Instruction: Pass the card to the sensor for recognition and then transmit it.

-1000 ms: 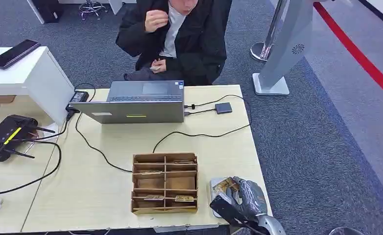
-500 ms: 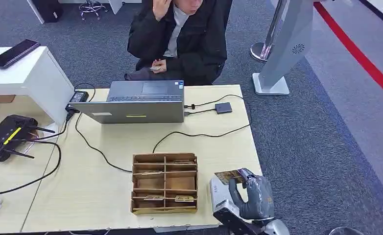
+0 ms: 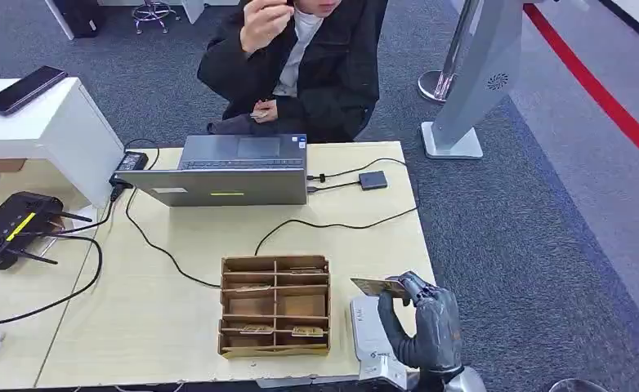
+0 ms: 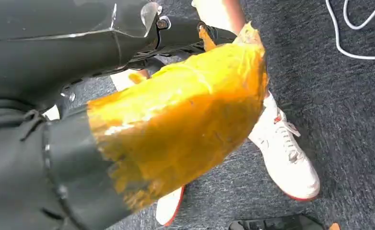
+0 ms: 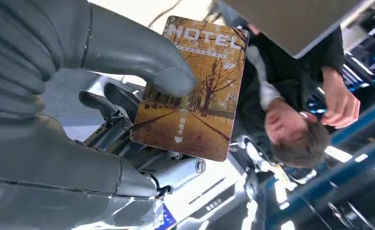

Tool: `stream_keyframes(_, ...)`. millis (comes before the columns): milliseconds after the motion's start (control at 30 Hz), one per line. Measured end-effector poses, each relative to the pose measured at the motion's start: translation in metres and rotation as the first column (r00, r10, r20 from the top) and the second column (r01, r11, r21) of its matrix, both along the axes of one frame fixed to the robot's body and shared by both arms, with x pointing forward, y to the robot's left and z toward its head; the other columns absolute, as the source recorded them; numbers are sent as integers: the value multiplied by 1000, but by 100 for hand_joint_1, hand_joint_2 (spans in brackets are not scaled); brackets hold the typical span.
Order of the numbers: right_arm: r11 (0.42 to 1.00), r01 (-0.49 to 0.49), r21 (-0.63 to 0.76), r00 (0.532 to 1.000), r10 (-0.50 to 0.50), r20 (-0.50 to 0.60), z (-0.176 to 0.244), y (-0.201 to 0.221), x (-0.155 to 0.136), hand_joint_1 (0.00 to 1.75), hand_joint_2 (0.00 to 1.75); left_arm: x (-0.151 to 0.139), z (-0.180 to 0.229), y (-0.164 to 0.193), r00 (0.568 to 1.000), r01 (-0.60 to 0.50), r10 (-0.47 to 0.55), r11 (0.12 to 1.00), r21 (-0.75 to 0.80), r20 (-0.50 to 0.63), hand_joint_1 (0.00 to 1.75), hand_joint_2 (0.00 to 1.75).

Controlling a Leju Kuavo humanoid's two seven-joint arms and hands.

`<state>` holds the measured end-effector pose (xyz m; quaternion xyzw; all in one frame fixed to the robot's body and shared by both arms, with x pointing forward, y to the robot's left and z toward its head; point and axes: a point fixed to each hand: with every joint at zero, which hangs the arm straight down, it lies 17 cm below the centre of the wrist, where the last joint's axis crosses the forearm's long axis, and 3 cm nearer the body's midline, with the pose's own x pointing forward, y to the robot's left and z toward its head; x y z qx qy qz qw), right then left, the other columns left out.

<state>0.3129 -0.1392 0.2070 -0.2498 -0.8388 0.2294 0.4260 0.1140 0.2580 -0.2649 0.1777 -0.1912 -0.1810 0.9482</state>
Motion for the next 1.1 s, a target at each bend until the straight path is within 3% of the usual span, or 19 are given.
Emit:
stream_keyframes(533,998,-59,-31,981,64,181,55,19,7,175,175,2,0,0,1000,24,-24,1000,-2,5,0,0)
stream_keyframes(1100,980,-140,-143,972,164,168,89,73,62,175,175,4,0,-1,998,64,-64,998,-5,-3,0,0)
